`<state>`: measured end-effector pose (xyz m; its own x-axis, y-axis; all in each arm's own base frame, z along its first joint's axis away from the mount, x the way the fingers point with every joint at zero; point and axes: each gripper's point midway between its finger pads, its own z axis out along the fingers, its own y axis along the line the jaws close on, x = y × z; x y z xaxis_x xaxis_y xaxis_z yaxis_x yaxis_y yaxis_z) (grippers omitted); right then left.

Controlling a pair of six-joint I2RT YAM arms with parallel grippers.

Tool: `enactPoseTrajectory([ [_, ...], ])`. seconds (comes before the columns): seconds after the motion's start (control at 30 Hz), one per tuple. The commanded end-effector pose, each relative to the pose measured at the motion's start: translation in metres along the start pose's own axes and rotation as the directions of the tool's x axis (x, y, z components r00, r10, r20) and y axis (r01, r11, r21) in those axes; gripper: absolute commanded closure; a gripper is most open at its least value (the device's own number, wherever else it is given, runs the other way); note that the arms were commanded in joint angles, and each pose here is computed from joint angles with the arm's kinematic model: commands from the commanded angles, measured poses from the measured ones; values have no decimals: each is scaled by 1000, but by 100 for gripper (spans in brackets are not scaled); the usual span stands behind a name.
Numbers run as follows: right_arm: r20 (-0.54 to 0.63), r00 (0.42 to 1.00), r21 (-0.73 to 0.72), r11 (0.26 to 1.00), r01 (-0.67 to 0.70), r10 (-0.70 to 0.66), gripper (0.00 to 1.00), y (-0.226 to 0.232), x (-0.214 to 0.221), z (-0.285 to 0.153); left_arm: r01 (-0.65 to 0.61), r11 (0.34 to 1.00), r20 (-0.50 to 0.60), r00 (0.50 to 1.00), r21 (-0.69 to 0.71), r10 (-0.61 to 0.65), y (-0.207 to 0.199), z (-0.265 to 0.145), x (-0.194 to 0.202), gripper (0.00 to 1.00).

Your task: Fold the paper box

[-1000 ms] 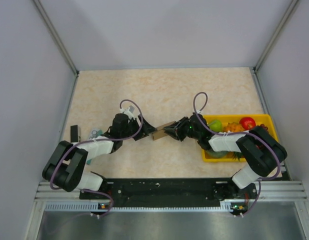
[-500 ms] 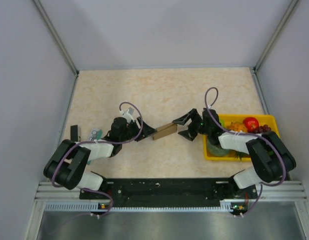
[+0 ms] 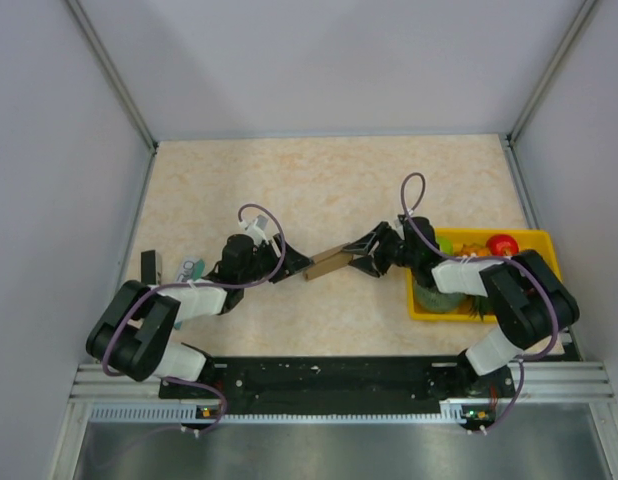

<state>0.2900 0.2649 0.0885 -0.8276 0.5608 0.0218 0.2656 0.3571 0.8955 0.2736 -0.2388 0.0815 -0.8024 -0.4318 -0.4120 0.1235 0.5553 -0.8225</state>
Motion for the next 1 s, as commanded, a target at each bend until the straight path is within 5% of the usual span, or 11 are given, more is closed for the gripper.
enactPoseTrajectory([
  [0.0,8,1000,-61,998,-17,18,50,6,-7,6,-9,993,-34,999,-122,5,30,-5,12,36],
  [0.43,85,993,76,993,-86,80,74,-45,-17,4,-11,990,-42,999,-141,5,36,-4,14,36],
  [0.7,75,994,93,992,-82,75,74,-50,-16,3,-13,990,-47,999,-138,7,36,-3,14,36],
  [0.9,57,973,131,968,214,-223,37,-5,-24,-17,-24,990,-47,999,-138,18,34,-4,12,36],
  [0.97,94,922,121,923,364,-376,27,21,-33,-30,-29,990,-47,999,-140,22,34,-5,12,36],
])
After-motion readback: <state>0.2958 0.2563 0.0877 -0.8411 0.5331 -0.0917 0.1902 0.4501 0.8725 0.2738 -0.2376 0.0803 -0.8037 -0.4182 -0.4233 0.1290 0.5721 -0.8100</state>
